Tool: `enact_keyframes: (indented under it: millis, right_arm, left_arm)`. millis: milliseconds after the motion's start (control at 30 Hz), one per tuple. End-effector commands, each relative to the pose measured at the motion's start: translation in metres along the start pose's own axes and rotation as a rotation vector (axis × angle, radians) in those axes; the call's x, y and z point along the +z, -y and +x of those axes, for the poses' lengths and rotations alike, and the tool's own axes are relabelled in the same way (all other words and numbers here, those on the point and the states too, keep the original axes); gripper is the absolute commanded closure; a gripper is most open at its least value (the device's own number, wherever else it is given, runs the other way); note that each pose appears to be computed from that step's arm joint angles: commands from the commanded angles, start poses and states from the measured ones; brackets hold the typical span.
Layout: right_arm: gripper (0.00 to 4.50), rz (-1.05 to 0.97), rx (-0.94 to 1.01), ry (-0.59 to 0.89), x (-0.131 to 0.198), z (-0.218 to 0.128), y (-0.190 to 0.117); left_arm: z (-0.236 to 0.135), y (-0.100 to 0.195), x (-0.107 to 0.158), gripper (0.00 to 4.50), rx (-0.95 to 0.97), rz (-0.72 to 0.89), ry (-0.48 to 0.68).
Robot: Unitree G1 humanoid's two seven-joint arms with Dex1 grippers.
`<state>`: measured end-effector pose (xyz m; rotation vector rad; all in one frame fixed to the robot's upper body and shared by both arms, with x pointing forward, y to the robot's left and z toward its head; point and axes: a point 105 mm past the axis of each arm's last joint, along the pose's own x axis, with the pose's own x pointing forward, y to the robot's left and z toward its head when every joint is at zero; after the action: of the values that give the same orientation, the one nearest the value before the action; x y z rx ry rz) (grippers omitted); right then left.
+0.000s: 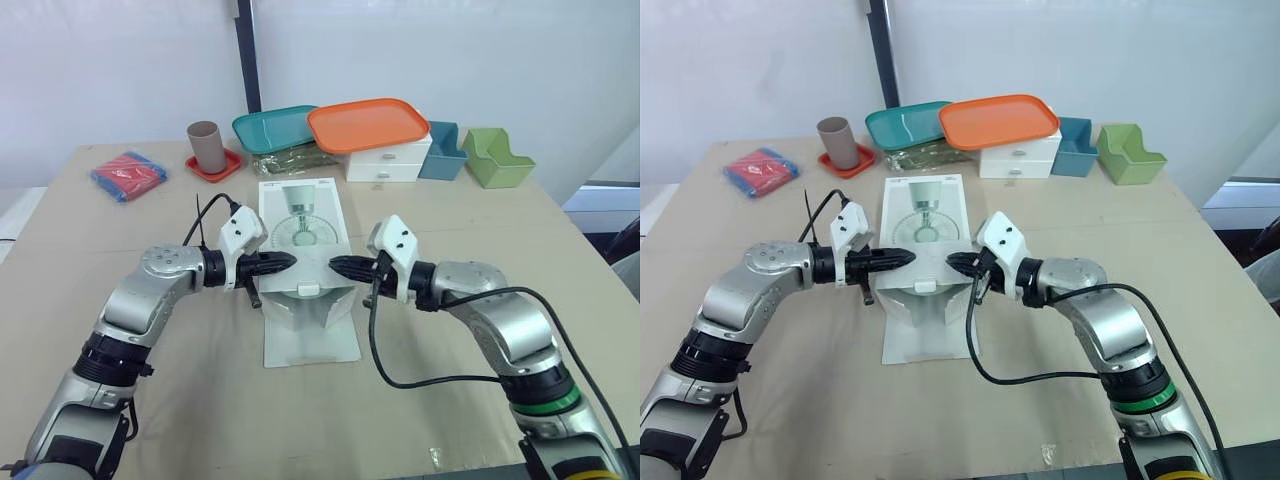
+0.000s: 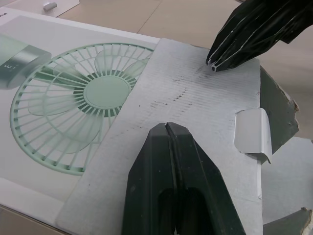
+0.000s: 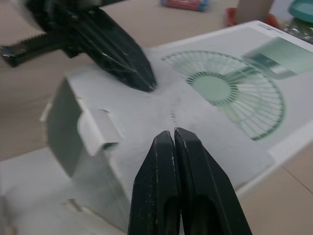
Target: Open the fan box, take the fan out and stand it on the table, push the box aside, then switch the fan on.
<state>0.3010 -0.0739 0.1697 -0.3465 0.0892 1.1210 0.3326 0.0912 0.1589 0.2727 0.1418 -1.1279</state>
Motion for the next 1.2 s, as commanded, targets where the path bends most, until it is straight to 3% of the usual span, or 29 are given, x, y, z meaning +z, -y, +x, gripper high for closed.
enact_keyframes:
  millis: [33, 367, 700, 1000, 1200]
  right_arm:
    - [4.42, -0.053, 0.111, 0.017, 0.016, -0.004, -0.027]
    - [4.42, -0.051, 0.017, -0.124, -0.009, 0.004, -0.028]
    - [4.42, -0.017, 0.048, -0.252, -0.020, -0.023, -0.031]
    - [4.42, -0.001, -0.097, -0.359, -0.046, -0.046, 0.000]
    - [4.42, -0.025, -0.225, -0.331, -0.053, -0.048, 0.027]
  left_arm:
    - [0.002, 0.003, -0.003, 4.50, -0.018, -0.001, -0.023]
    - [0.004, 0.000, -0.002, 4.50, -0.015, 0.001, -0.024]
    - [0.002, 0.001, -0.004, 4.50, -0.020, -0.006, -0.027]
    - [0.001, 0.002, -0.003, 4.50, -0.033, -0.009, -0.028]
    - [0.002, 0.003, -0.004, 4.50, -0.040, -0.007, -0.030]
